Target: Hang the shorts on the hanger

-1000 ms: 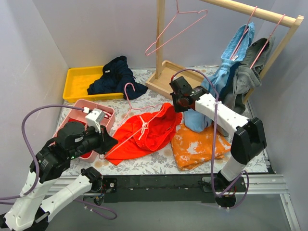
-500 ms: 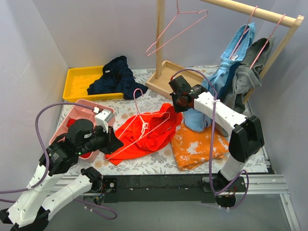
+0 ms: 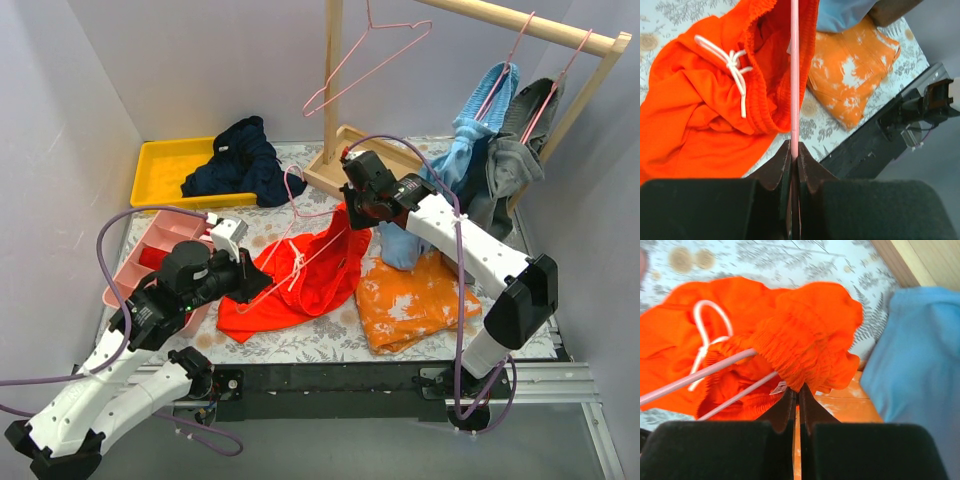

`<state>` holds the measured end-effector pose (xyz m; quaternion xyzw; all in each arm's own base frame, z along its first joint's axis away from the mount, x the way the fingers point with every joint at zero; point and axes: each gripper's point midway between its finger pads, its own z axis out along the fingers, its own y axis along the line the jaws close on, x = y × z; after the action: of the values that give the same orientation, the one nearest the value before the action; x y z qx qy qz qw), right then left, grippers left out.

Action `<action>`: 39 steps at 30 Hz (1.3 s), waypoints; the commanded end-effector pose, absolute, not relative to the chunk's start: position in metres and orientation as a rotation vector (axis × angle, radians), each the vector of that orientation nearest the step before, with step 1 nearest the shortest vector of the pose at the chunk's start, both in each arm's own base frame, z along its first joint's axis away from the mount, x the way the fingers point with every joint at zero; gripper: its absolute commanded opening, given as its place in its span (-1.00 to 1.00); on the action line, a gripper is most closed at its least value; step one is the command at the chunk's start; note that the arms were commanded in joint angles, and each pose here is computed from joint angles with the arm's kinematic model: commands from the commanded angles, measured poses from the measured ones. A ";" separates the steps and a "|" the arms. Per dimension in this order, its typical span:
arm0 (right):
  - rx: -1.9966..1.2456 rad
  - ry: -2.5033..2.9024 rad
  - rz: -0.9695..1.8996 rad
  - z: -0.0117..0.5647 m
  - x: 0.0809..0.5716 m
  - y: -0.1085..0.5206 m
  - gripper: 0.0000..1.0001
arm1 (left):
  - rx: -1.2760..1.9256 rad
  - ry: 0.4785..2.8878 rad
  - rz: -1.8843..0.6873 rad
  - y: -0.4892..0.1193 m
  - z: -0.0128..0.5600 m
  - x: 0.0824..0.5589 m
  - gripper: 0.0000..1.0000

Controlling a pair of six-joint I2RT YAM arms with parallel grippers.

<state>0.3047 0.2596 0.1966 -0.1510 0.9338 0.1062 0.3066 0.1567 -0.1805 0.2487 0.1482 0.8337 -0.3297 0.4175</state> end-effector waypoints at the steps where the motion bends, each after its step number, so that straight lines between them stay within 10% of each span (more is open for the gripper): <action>1: -0.376 2.345 0.379 0.252 0.308 0.278 -0.97 | 0.354 1.936 -0.839 -0.191 0.270 0.178 -1.00; 20: -0.458 2.248 0.462 0.309 0.293 0.322 -0.95 | 0.252 1.587 -0.847 -0.215 0.274 0.209 -1.00; 31: -0.231 2.306 0.534 0.321 0.306 0.295 0.10 | 0.178 1.428 -0.640 -0.231 0.251 0.210 -1.00; 39: 0.018 2.306 0.656 0.334 0.335 0.265 0.32 | 0.183 1.423 -0.662 -0.227 0.221 0.205 -1.00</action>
<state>0.3200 0.2702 0.3044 -0.0490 0.9140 0.1991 0.3500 0.2026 -0.2328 0.1872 0.1303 0.6863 -0.2653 0.6645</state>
